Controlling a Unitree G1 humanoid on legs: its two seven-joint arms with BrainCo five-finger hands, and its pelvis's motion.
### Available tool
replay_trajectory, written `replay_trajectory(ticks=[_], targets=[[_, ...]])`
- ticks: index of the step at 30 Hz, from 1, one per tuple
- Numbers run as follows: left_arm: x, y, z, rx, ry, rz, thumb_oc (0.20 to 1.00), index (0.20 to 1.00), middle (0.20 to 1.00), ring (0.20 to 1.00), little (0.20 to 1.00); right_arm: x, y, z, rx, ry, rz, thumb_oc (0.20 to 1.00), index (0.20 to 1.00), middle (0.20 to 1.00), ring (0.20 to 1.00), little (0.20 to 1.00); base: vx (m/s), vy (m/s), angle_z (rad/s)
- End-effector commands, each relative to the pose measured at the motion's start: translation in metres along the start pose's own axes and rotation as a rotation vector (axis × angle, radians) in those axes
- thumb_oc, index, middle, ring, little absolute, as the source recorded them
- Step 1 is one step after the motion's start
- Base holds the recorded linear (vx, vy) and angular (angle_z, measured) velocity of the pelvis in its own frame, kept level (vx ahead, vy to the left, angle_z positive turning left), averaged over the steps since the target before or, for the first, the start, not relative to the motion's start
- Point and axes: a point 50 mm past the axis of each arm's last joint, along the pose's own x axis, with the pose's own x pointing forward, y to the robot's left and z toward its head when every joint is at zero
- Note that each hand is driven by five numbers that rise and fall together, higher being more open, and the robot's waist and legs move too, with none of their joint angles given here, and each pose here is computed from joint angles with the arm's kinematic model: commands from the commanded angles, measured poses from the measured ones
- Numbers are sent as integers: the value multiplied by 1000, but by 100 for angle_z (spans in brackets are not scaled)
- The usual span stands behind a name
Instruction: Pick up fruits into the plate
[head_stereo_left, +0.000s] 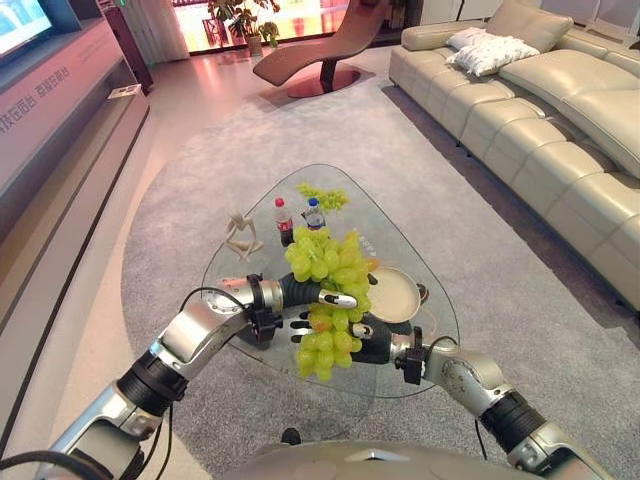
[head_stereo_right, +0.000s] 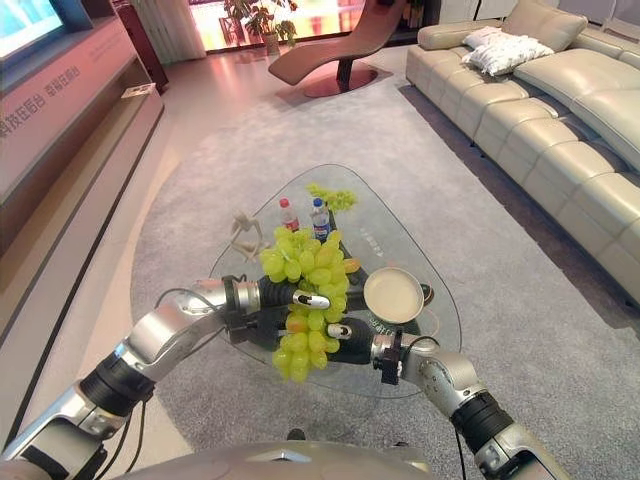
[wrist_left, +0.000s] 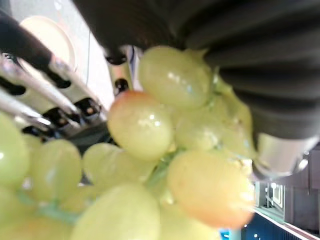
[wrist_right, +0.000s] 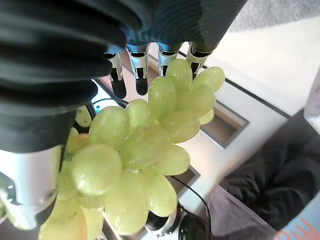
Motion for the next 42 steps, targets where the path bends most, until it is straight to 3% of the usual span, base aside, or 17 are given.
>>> replay_trajectory(ticks=[1,11,12,13,42], targets=[[10,3,38,125,-160,-1,200,200,200,200,200,26,30,15,-24,-75,231,1000,1000,1000,1000,1000,0,0,0],[15,0,36,118,-158,2,200,200,200,200,200,34,39,15,-38,-67,272,1000,1000,1000,1000,1000,0,0,0],[15,1,36,116,-155,4,200,200,200,200,200,35,40,16,-40,-69,275,551,551,551,551,551,0,0,0],[14,1,35,114,-153,6,200,200,200,200,200,35,41,16,-43,-69,277,200,200,200,200,200,0,0,0],[8,5,31,119,-130,24,200,200,200,200,200,29,32,14,-34,-94,231,200,200,200,200,200,-1,0,0]])
